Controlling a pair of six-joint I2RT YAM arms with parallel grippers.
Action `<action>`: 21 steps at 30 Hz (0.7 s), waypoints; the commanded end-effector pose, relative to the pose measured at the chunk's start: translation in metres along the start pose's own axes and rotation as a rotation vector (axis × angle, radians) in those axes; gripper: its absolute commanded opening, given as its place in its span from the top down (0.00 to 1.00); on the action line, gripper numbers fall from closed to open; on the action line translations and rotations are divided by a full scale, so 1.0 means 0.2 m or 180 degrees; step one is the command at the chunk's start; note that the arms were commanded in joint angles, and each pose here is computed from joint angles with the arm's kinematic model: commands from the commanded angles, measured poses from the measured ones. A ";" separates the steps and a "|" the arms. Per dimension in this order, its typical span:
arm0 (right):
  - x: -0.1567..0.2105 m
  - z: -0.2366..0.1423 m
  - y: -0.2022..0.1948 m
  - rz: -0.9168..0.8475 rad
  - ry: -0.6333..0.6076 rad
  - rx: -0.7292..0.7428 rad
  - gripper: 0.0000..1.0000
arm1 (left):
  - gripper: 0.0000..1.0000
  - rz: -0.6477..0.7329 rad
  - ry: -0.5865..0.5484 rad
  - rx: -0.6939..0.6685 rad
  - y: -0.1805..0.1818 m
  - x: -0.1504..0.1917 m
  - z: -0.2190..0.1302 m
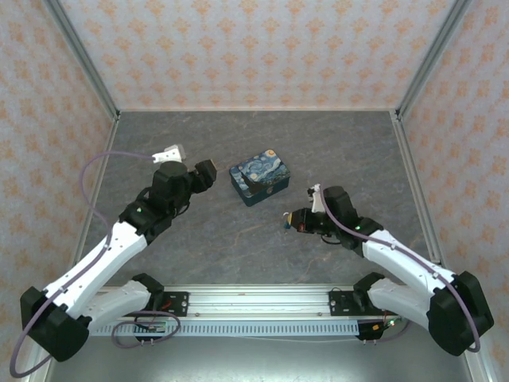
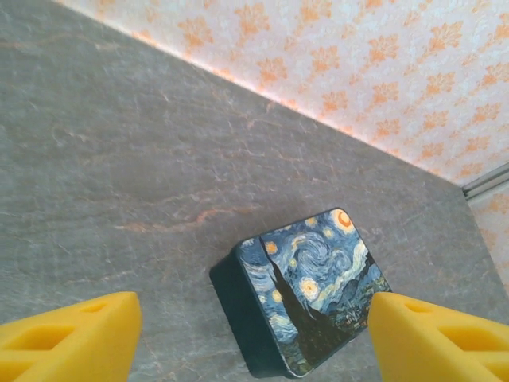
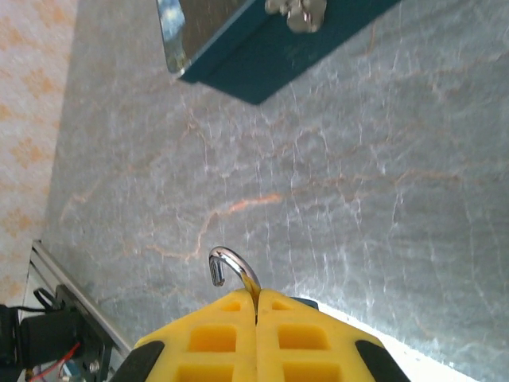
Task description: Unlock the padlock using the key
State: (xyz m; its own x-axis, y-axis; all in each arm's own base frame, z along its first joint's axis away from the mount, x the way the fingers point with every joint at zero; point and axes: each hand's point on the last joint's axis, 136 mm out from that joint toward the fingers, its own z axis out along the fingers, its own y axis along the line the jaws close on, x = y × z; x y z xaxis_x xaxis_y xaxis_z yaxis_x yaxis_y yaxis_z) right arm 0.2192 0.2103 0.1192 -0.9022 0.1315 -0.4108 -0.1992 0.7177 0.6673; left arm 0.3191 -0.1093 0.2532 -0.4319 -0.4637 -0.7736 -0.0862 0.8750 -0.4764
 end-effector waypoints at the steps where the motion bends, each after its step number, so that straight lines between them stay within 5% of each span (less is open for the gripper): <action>1: 0.09 0.02 -0.03 0.0178 0.0320 0.0165 0.98 | 0.22 0.0118 -0.0246 -0.0105 0.05 -0.06 -0.06; 21: 0.19 0.27 -0.19 0.0465 0.0809 0.0487 0.97 | 0.20 0.0338 -0.0410 -0.0144 0.11 -0.07 -0.15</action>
State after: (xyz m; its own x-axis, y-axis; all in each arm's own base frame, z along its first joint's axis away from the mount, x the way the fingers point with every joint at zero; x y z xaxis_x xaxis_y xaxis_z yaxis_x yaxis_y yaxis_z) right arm 0.2040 0.2162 0.0376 -0.9903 0.0749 -0.1173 -0.0068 0.8159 0.5782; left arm 0.2986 -0.0844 0.2679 -0.3391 -0.4088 -0.8473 -0.0734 0.9094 -0.4094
